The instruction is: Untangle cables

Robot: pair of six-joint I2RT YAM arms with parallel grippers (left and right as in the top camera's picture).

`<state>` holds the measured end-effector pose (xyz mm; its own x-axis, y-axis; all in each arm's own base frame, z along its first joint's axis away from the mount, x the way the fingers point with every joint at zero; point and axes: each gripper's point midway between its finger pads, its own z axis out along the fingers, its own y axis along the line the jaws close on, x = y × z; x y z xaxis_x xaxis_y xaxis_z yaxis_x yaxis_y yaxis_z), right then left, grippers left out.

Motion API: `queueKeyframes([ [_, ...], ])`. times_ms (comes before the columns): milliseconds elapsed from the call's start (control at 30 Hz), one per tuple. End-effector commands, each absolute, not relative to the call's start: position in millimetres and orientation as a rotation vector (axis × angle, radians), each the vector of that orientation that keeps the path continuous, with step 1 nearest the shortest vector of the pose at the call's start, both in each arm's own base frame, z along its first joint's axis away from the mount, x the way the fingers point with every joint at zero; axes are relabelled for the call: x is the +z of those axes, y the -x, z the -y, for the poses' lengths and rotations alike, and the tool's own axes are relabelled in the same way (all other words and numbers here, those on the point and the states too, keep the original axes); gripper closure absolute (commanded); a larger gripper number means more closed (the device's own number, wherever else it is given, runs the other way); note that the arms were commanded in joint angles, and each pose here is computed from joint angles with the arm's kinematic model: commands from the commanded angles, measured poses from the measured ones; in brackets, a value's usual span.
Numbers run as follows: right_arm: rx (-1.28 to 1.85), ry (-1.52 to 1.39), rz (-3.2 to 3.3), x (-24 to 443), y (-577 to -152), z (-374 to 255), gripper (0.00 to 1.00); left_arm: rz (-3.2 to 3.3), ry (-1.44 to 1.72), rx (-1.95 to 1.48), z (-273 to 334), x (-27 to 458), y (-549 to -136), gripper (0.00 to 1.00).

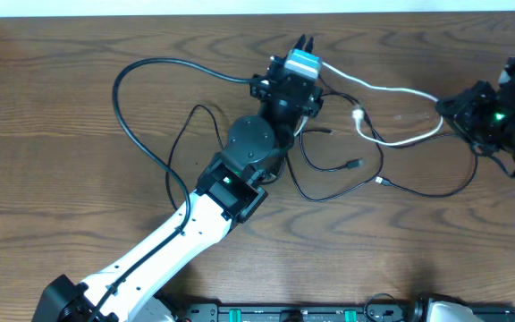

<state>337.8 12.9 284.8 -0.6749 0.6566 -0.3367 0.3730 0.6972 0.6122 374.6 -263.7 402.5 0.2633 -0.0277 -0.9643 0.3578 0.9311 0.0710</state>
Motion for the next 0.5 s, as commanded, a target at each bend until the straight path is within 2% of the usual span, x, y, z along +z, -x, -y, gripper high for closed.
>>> queueKeyframes([
  [0, 0.621, -0.723, -2.455, 260.8, -345.0, -7.6, 0.88, -1.187, -0.242, -0.320, 255.3, 433.6, -365.4, 0.92],
  [100, 0.620, -0.734, -2.520, 242.4, -349.4, -10.2, 0.86, -1.138, -0.215, -0.336, 251.6, 446.1, -361.3, 0.92],
  [233, 0.627, -0.722, -2.591, 222.3, -356.3, -20.4, 0.94, -1.117, -0.177, -0.383, 249.6, 452.5, -358.9, 0.92],
  [467, 0.636, -0.683, -2.603, 218.4, -362.2, -30.3, 0.92, -1.184, -0.216, -0.404, 258.9, 435.5, -363.4, 0.92],
])
